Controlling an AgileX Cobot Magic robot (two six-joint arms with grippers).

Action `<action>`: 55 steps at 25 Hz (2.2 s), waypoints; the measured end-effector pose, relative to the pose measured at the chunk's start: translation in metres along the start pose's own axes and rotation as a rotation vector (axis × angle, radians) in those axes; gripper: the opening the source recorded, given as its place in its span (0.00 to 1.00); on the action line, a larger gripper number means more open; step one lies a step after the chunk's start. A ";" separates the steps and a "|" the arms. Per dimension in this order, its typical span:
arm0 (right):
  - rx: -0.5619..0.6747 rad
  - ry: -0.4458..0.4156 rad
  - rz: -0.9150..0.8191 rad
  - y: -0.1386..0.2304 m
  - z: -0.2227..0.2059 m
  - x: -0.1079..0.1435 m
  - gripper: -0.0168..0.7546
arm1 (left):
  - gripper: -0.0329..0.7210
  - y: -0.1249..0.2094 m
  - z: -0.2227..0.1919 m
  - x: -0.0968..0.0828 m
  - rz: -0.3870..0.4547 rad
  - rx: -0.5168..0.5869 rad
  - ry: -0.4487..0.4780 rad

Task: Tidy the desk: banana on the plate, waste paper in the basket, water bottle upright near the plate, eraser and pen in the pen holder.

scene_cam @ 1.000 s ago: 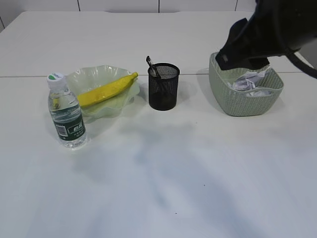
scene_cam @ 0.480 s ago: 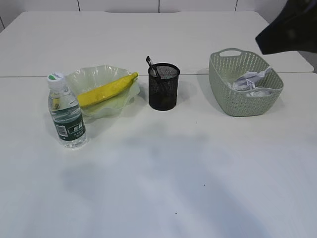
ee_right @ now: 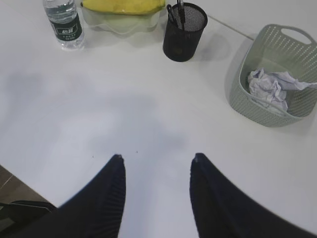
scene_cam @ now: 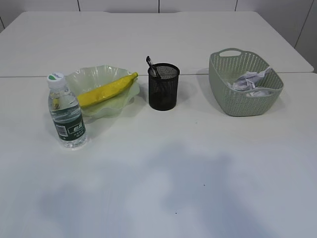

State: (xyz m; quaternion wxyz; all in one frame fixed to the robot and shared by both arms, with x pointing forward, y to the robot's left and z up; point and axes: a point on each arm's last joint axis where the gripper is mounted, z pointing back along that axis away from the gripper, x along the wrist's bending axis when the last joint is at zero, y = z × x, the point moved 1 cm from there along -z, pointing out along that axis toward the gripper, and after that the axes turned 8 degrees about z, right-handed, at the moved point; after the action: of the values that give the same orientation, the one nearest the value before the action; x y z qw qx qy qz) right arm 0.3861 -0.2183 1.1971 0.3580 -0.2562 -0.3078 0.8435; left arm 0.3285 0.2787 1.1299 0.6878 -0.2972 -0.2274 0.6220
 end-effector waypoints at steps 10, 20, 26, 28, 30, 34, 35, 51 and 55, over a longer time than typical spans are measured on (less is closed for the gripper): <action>0.037 -0.020 0.021 0.050 0.035 0.014 0.59 | 0.72 0.029 0.035 0.010 -0.001 -0.066 0.071; -0.047 -0.018 0.013 0.117 0.058 0.033 0.62 | 0.72 0.054 0.063 0.013 -0.055 -0.193 0.187; -0.161 -0.013 0.006 0.143 0.079 0.042 0.61 | 0.72 0.069 0.077 0.010 -0.109 -0.252 0.291; -0.198 -0.011 0.000 0.148 0.086 0.044 0.61 | 0.72 0.073 0.080 0.011 -0.112 -0.268 0.306; -0.223 -0.006 -0.007 0.155 0.089 0.046 0.61 | 0.72 0.078 0.080 0.012 -0.112 -0.279 0.310; -0.226 -0.011 -0.020 0.170 0.083 0.051 0.61 | 0.72 0.095 0.059 0.011 -0.119 -0.224 0.317; -0.223 -0.014 -0.025 0.174 0.080 0.052 0.61 | 0.72 0.100 0.052 0.010 -0.120 -0.203 0.317; -0.153 -0.035 -0.038 0.210 0.045 0.063 0.61 | 0.72 0.120 0.025 0.013 -0.131 -0.149 0.281; -0.122 -0.043 -0.041 0.214 0.037 0.064 0.61 | 0.72 0.124 0.016 0.013 -0.134 -0.119 0.274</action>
State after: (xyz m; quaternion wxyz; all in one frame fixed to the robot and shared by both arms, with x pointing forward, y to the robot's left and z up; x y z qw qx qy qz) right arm 0.2269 -0.3003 1.0583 0.3520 -0.2532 -0.3716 0.8209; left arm 0.2298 0.2996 1.0550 0.7335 -0.4036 -0.1874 0.5138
